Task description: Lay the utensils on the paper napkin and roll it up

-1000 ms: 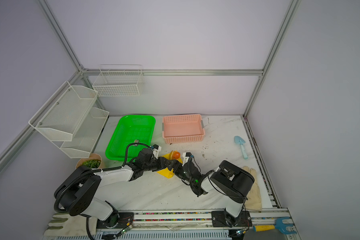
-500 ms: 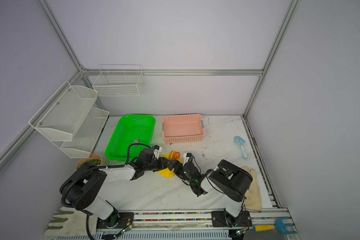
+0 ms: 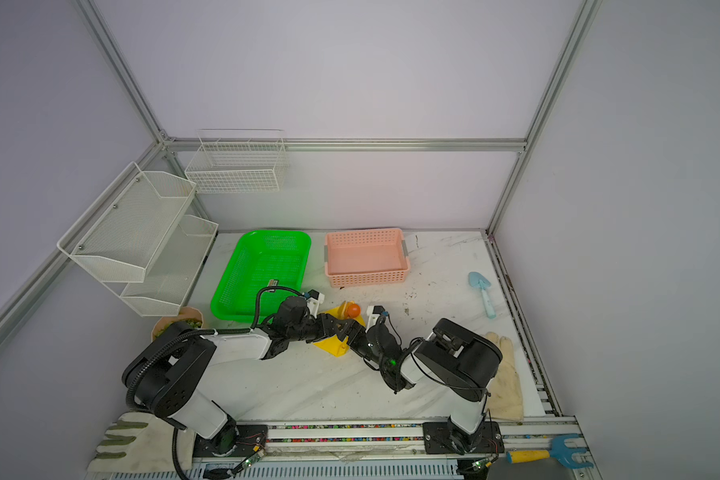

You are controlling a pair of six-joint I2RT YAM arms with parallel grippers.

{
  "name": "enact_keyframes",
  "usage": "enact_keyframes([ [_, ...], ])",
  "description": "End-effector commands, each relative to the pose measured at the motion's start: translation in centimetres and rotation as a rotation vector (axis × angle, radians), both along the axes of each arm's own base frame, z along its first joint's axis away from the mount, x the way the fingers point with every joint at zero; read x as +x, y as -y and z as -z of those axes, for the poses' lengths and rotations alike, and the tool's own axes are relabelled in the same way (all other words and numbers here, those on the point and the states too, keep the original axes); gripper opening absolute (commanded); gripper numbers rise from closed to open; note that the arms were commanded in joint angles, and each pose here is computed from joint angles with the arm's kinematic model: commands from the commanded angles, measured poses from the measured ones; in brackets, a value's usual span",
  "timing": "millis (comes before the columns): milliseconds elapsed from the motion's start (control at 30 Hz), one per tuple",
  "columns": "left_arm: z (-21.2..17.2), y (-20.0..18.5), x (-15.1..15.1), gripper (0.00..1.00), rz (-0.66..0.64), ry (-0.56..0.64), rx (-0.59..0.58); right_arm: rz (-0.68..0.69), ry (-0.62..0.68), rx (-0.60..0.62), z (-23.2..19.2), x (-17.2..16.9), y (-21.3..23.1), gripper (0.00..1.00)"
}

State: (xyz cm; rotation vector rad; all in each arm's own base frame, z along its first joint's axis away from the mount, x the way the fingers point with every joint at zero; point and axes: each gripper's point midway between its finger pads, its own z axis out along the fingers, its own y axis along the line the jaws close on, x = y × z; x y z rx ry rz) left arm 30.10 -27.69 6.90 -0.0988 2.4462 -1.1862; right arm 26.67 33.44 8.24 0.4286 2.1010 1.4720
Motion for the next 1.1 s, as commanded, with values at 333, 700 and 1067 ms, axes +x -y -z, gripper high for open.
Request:
enact_keyframes([
  [333, -0.8, 1.2, -0.2, 0.40, 0.041, 0.017, -0.058, -0.101, 0.175, 0.265, -7.3, -2.7, -1.4, 0.83],
  [700, -0.9, 0.9, -0.1, 0.40, 0.049, 0.009, -0.097, -0.100, 0.204, 0.327, -8.1, -3.2, -0.7, 0.89],
  [1067, -0.5, 0.8, -0.3, 0.35, 0.058, -0.001, -0.089, -0.096, 0.188, 0.326, -7.1, -3.2, -0.6, 0.91],
])
